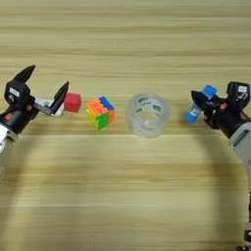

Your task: Move the objects on the table

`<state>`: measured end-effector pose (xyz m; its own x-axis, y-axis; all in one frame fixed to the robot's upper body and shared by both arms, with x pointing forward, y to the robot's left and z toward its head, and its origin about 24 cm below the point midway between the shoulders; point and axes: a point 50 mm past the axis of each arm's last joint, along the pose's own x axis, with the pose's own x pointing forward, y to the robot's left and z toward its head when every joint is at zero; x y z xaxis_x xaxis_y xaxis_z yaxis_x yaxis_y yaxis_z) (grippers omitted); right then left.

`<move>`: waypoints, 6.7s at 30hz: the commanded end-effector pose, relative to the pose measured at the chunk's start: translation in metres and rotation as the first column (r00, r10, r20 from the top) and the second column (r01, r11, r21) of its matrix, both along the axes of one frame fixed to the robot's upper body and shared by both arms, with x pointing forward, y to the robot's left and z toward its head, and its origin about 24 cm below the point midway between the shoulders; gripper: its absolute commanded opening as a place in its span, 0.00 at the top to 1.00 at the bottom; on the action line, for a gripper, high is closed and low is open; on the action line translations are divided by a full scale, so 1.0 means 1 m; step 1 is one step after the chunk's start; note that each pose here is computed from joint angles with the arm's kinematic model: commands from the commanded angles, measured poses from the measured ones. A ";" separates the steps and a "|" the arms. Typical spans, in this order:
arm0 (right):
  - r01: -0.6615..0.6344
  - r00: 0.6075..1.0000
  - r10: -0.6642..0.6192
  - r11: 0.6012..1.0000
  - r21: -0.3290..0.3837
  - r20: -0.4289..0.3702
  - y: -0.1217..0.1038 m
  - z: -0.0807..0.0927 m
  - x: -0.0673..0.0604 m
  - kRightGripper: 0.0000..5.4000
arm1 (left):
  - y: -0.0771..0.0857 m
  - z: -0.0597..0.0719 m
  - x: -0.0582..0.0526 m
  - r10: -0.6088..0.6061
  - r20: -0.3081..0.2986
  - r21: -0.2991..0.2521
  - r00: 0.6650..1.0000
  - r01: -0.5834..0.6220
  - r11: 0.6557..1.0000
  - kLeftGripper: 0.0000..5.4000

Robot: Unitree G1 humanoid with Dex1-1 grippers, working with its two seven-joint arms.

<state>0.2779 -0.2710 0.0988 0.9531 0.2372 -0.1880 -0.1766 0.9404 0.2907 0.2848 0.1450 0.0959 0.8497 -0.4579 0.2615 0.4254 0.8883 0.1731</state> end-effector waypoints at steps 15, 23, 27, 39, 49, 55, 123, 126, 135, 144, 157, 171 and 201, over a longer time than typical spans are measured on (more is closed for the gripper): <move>-0.041 0.982 0.037 0.999 -0.021 -0.184 0.002 -0.052 0.014 0.74 | 0.003 0.001 -0.002 0.012 -0.010 -0.001 1.000 -0.012 1.000 0.00; 0.010 0.985 -0.041 0.983 -0.185 -0.166 0.004 -0.065 0.026 0.74 | 0.003 0.002 -0.003 0.009 -0.007 0.001 1.000 -0.009 1.000 0.00; 0.012 0.978 -0.051 0.982 -0.190 -0.201 0.003 -0.077 0.027 0.74 | 0.004 0.002 -0.003 0.010 -0.006 0.003 1.000 -0.010 1.000 0.00; -0.006 0.970 -0.036 0.985 -0.172 -0.241 0.009 -0.094 0.030 0.74 | 0.005 0.002 -0.003 0.013 -0.007 0.003 1.000 -0.013 1.000 0.00; -0.013 0.974 -0.025 0.986 -0.166 -0.224 0.012 -0.093 0.031 0.64 | 0.005 0.002 -0.003 0.015 -0.007 0.002 1.000 -0.015 1.000 0.00; -0.017 0.976 -0.019 0.986 -0.164 -0.218 0.013 -0.091 0.031 0.53 | 0.006 0.003 -0.003 0.016 -0.006 0.002 1.000 -0.016 1.000 0.00; -0.115 0.987 0.144 0.943 -0.311 0.074 0.052 0.007 0.034 0.00 | 0.008 -0.005 0.006 0.101 -0.029 0.025 0.995 -0.100 0.995 0.00; -0.168 0.980 0.194 0.922 -0.348 0.041 0.063 0.002 0.032 0.00 | 0.008 -0.005 0.005 0.101 -0.030 0.021 0.994 -0.100 0.995 0.00; -0.266 0.962 0.265 0.872 -0.410 -0.061 0.080 -0.018 0.033 0.07 | 0.006 -0.005 0.004 0.099 -0.029 0.016 0.995 -0.099 0.995 0.00; -0.271 0.962 0.244 0.909 -0.315 -0.123 0.079 -0.029 0.041 0.29 | 0.007 -0.005 0.003 0.091 -0.028 0.017 0.995 -0.091 0.996 0.00; -0.287 0.955 0.250 0.913 -0.291 -0.157 0.081 -0.035 0.044 0.57 | 0.006 -0.003 0.002 0.087 -0.022 0.012 0.996 -0.087 0.996 0.00; -0.273 0.961 0.250 0.917 -0.289 -0.115 0.082 -0.026 0.044 0.71 | 0.005 -0.004 0.003 0.085 -0.026 0.011 0.996 -0.085 0.996 0.00; -0.138 0.986 0.160 0.947 -0.290 0.052 0.057 0.022 0.040 0.72 | 0.008 -0.005 0.003 0.092 -0.026 0.012 0.995 -0.092 0.996 0.00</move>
<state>0.3151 -0.2023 0.1004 0.8977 0.3550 -0.2611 -0.3618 0.9320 0.0232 0.2878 0.1514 0.0916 0.8941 -0.3805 0.2364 0.3466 0.9219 0.1731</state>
